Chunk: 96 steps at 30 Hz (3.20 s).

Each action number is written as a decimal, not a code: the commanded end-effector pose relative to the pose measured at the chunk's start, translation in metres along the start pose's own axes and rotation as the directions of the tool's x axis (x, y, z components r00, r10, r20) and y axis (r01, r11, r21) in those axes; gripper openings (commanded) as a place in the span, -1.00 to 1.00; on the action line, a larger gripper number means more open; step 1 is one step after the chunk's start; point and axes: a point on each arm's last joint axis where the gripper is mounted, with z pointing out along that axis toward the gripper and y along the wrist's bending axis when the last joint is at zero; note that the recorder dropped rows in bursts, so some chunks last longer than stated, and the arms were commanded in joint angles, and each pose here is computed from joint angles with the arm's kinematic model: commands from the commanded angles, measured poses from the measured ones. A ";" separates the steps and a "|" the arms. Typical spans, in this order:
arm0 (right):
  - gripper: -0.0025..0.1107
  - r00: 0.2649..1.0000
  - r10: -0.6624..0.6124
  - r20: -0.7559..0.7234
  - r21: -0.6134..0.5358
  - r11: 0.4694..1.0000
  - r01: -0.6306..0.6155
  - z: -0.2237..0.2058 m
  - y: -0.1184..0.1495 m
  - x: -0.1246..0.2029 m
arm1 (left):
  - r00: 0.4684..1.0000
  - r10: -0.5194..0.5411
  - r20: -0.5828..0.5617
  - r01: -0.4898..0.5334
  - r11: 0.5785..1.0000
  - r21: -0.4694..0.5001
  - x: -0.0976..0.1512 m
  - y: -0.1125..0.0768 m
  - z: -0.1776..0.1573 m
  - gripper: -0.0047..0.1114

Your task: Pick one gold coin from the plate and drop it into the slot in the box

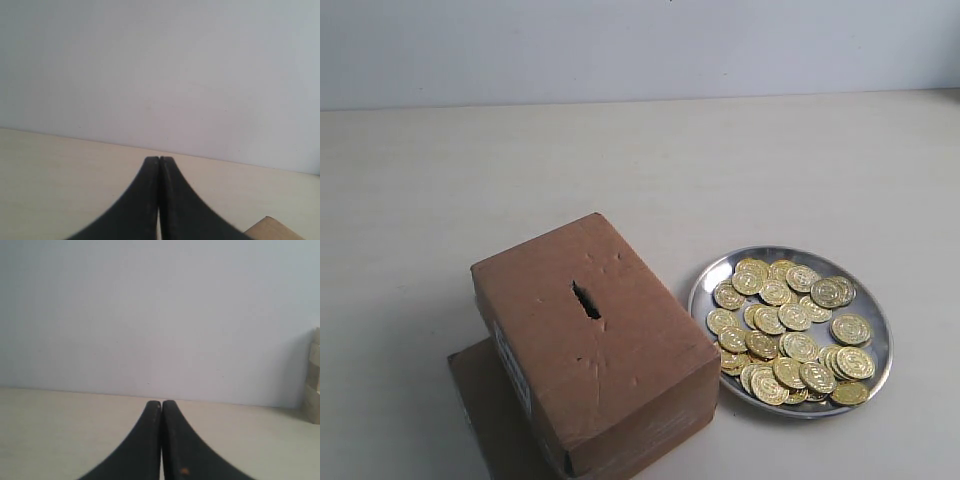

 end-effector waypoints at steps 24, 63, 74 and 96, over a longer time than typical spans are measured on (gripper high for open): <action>-0.96 0.966 -0.016 -0.258 -0.007 1.000 0.015 -0.003 0.001 0.025 | 1.000 0.003 0.003 -0.003 1.000 0.001 0.001 0.000 0.000 -0.92; -0.96 0.966 -0.014 -0.258 -0.010 1.000 0.012 -0.003 0.000 0.025 | 1.000 0.003 0.003 -0.003 1.000 0.001 0.001 0.000 0.000 -0.92; -0.96 0.966 -0.011 -0.258 -0.010 1.000 0.008 -0.003 0.000 0.025 | 1.000 0.003 0.003 -0.003 1.000 0.001 0.001 0.000 0.000 -0.92; -0.96 0.966 -0.009 -0.258 -0.010 1.000 0.007 -0.003 0.001 0.025 | 0.991 -0.078 -0.108 0.082 0.996 0.033 0.010 -0.004 -0.001 -0.92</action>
